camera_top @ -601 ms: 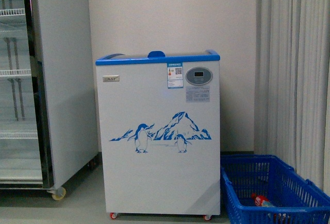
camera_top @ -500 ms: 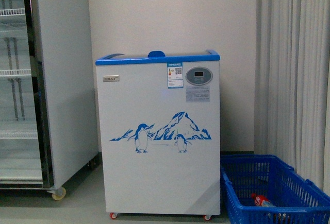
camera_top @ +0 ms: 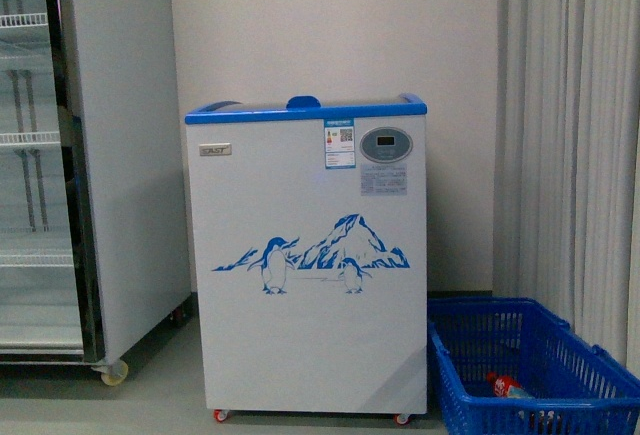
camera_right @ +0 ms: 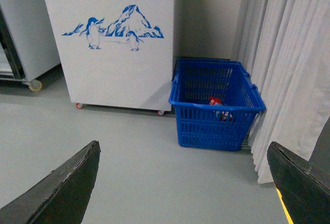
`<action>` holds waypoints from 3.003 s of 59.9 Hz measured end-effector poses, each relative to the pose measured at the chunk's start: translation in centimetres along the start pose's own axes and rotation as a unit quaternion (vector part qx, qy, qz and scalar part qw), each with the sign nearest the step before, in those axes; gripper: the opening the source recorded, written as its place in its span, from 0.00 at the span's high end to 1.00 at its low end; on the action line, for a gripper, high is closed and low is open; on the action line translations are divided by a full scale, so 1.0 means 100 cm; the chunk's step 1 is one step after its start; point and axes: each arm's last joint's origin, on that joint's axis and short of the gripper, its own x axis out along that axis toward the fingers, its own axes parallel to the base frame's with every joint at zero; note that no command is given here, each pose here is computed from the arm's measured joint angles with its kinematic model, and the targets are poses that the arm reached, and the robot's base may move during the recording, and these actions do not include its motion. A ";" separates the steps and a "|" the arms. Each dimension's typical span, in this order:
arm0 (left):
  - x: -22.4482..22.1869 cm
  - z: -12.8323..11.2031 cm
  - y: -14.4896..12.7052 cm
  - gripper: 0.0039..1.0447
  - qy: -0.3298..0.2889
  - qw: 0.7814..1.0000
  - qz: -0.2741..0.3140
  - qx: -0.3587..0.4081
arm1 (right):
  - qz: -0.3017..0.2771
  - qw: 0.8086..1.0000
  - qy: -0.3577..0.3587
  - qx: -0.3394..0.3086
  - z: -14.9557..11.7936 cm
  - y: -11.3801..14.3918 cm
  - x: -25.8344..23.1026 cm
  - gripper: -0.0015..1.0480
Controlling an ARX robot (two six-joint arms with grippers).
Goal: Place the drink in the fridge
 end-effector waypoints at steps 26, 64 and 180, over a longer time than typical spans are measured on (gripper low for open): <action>0.000 0.000 0.000 0.08 0.000 1.000 0.000 0.000 | 0.000 1.000 0.000 0.000 0.000 0.000 0.000 0.07; 0.000 0.000 0.000 0.08 0.000 1.000 0.000 0.000 | 0.000 1.000 0.000 0.000 0.000 0.000 0.000 0.07; 0.000 0.000 0.000 0.08 0.000 1.000 0.000 0.000 | -0.225 0.816 0.470 -0.251 -0.180 -0.112 0.235 0.07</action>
